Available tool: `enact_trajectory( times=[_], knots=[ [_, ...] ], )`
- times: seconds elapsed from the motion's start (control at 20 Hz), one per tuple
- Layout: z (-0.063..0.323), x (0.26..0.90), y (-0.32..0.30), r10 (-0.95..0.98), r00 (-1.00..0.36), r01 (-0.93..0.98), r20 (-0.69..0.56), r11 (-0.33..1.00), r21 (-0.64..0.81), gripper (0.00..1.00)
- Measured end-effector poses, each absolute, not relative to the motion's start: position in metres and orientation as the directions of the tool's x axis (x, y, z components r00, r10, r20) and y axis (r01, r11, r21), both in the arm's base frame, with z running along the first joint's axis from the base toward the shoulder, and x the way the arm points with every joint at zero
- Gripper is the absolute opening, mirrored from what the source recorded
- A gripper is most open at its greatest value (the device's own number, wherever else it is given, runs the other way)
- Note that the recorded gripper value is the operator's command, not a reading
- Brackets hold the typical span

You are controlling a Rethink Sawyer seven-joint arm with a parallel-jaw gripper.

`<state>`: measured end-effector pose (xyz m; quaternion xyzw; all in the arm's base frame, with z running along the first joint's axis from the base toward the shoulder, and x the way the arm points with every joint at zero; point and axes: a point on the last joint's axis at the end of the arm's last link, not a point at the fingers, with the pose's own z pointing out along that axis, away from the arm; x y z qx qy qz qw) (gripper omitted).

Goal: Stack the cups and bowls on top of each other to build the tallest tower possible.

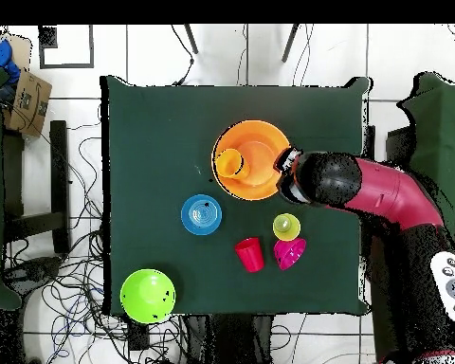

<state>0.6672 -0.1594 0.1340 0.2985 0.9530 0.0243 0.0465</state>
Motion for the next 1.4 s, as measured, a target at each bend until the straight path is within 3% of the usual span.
enact_trajectory(
  times=[0.8,1.15,1.4],
  knots=[
    [0.059,0.696,-0.185,0.57,-0.819,0.565,-0.07,0.821,0.077,1.0],
    [0.046,0.706,-0.199,0.591,-0.803,0.584,-0.077,0.806,0.096,1.0],
    [0.058,0.708,-0.204,0.595,-0.8,0.588,-0.083,0.803,0.093,1.0]
  ],
)
